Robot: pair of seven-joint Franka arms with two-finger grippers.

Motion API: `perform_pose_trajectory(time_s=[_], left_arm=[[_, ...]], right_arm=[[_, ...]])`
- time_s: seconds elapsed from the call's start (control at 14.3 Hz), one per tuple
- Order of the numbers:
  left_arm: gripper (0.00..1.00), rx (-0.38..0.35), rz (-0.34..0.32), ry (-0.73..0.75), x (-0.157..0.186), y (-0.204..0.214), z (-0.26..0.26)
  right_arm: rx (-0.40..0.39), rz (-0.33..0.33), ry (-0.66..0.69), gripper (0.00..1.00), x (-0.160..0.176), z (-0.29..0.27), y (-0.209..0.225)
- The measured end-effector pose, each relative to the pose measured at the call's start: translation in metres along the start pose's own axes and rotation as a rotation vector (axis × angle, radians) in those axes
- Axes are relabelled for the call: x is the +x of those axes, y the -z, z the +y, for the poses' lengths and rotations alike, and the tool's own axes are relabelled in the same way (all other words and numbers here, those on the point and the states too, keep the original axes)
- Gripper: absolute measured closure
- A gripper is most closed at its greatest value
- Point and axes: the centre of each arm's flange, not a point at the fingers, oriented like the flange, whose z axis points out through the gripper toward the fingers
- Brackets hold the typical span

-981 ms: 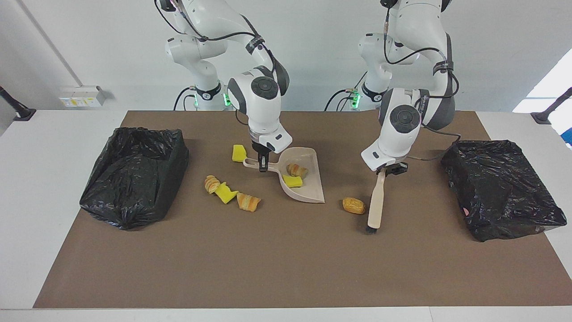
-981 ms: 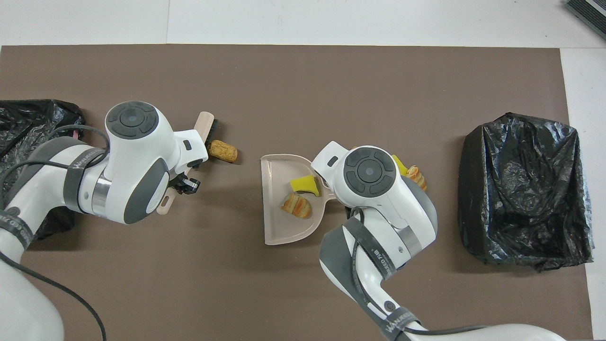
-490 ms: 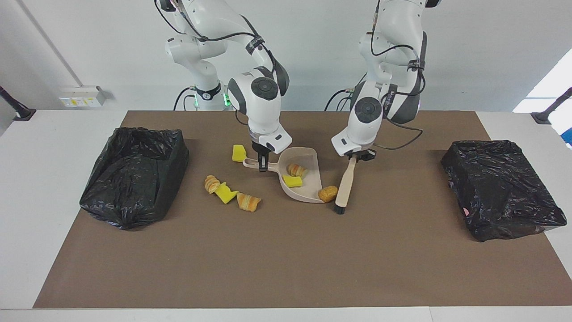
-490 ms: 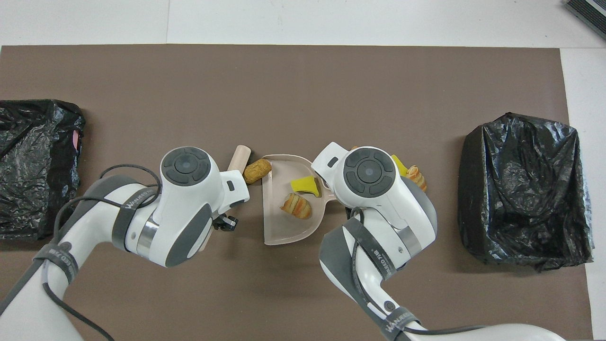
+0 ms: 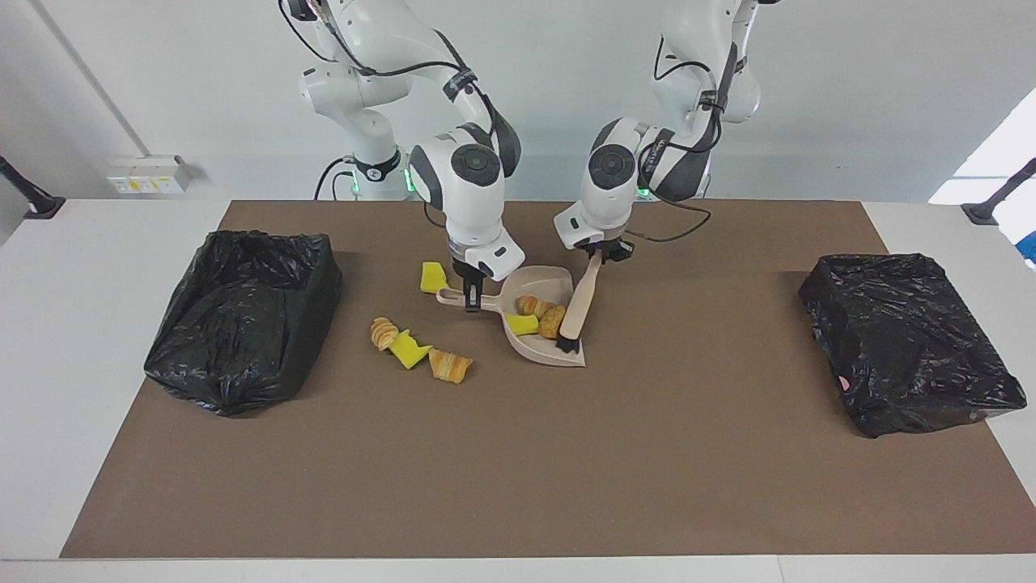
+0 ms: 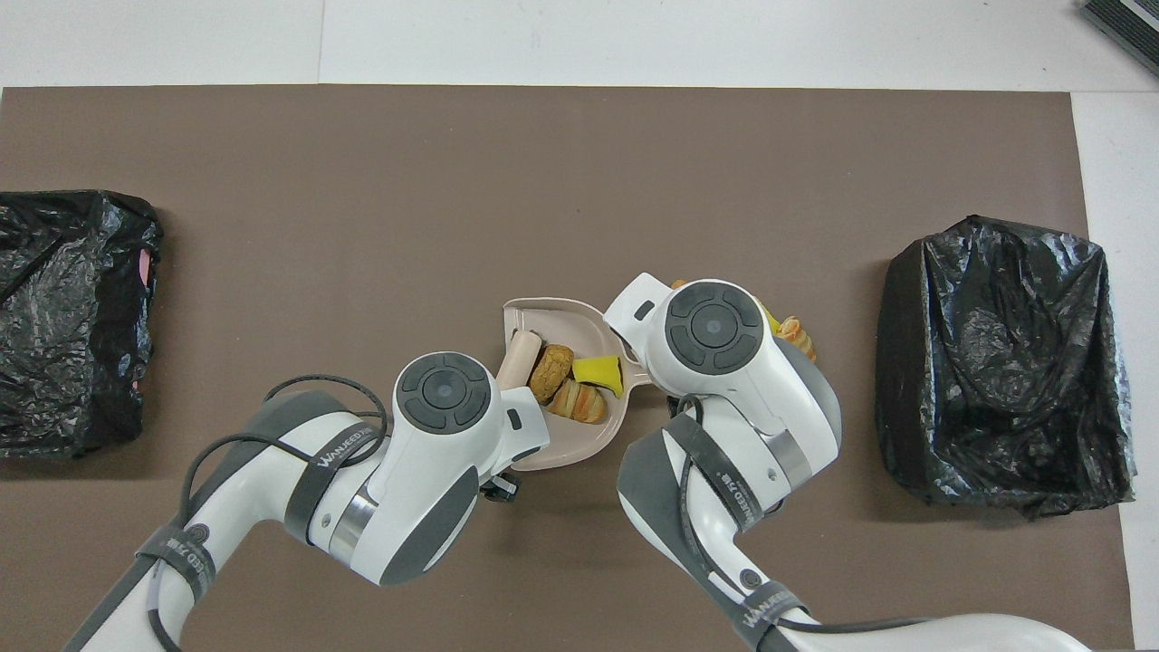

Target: Sweep and dump trash in bin

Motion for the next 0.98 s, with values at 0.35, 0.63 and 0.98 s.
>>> perform_pose_trajectory(time_s=[0.35, 0.63, 0.98], left_arm=[[0.73, -0.024, 0.02, 0.113, -0.004, 0.038, -0.027], [0.73, -0.061, 0.07, 0.239, -0.031, 0.093, -0.072], [0.73, -0.082, 0.031, 0.344, -0.08, 0.128, -0.107]], right_arm=[[0.002, 0.002, 0.005, 0.69, -0.009, 0.004, -0.001], [0.012, 0.082, -0.002, 0.69, -0.028, 0.015, 0.004], [-0.023, 0.145, 0.0, 0.69, -0.073, 0.04, 0.053]])
